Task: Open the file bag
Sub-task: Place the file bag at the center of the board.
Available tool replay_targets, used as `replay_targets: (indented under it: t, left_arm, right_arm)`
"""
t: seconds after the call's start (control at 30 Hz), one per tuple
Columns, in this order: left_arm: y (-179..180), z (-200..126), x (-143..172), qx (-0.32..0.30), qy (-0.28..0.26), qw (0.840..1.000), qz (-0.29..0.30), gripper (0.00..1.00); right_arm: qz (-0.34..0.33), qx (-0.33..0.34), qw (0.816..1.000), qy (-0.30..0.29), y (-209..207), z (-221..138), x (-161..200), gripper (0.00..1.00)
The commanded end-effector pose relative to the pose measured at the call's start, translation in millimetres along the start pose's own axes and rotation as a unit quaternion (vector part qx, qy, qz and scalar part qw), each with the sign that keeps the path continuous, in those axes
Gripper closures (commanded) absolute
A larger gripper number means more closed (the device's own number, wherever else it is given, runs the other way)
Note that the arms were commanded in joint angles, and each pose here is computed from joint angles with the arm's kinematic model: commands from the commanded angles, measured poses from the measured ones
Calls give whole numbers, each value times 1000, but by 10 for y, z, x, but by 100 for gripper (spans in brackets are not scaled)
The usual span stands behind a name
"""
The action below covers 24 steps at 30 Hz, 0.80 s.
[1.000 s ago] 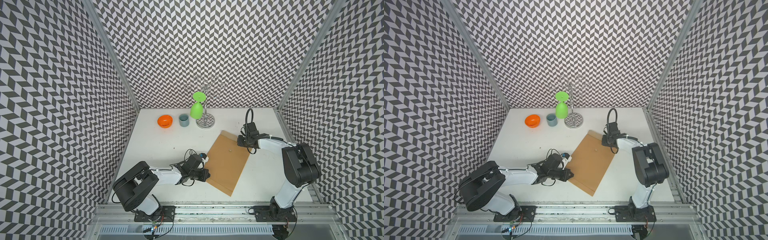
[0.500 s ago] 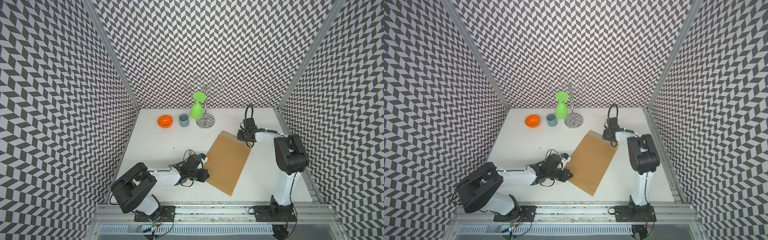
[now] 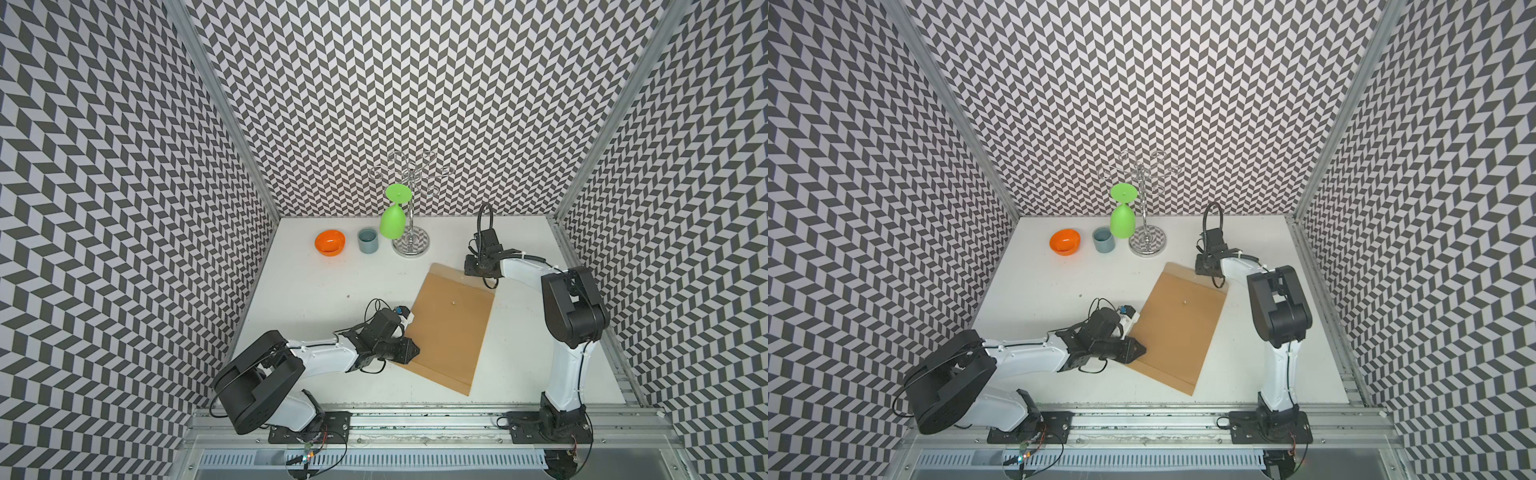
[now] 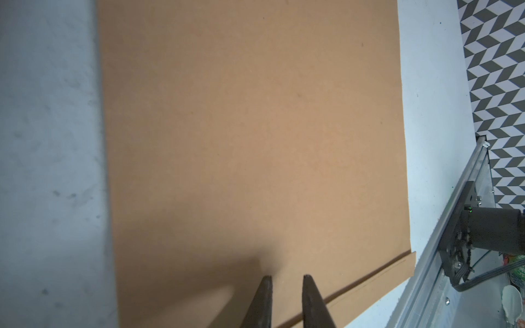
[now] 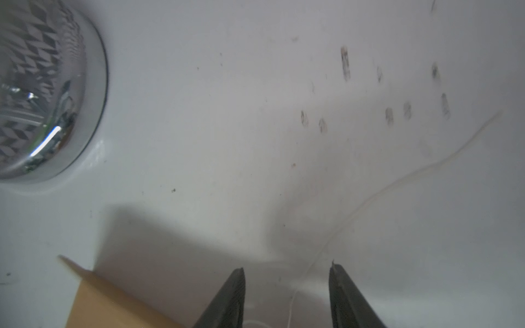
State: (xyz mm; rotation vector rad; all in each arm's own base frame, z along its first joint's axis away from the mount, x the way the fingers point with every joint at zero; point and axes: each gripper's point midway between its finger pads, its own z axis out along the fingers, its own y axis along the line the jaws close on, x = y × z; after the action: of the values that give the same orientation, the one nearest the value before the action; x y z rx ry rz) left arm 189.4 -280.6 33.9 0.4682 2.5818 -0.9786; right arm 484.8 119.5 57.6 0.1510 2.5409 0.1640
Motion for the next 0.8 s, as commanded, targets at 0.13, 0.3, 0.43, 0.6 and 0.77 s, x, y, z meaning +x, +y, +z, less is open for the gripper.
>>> replay_targets:
  t: [0.13, 0.3, 0.43, 0.6, 0.77]
  left_arm:
    - [41, -17, -71, -6, -9, 1000, -5, 77]
    - [55, -20, -66, -7, -8, 1000, -7, 77]
    - [60, -25, -73, -6, -9, 1000, -6, 77]
    - [61, -22, -71, -6, -9, 1000, -7, 78]
    - [94, -27, -74, -9, -10, 1000, -10, 78]
  right_arm:
    - [20, -6, 997, -76, -28, -927, -378, 25]
    - [40, -56, 997, -43, -53, -986, 300, 24]
    - [35, -60, 997, -30, -106, -1005, 683, 31]
    - [35, -67, 997, -27, -111, -1059, 798, 46]
    - [38, -33, 998, -22, -181, -792, 669, 60]
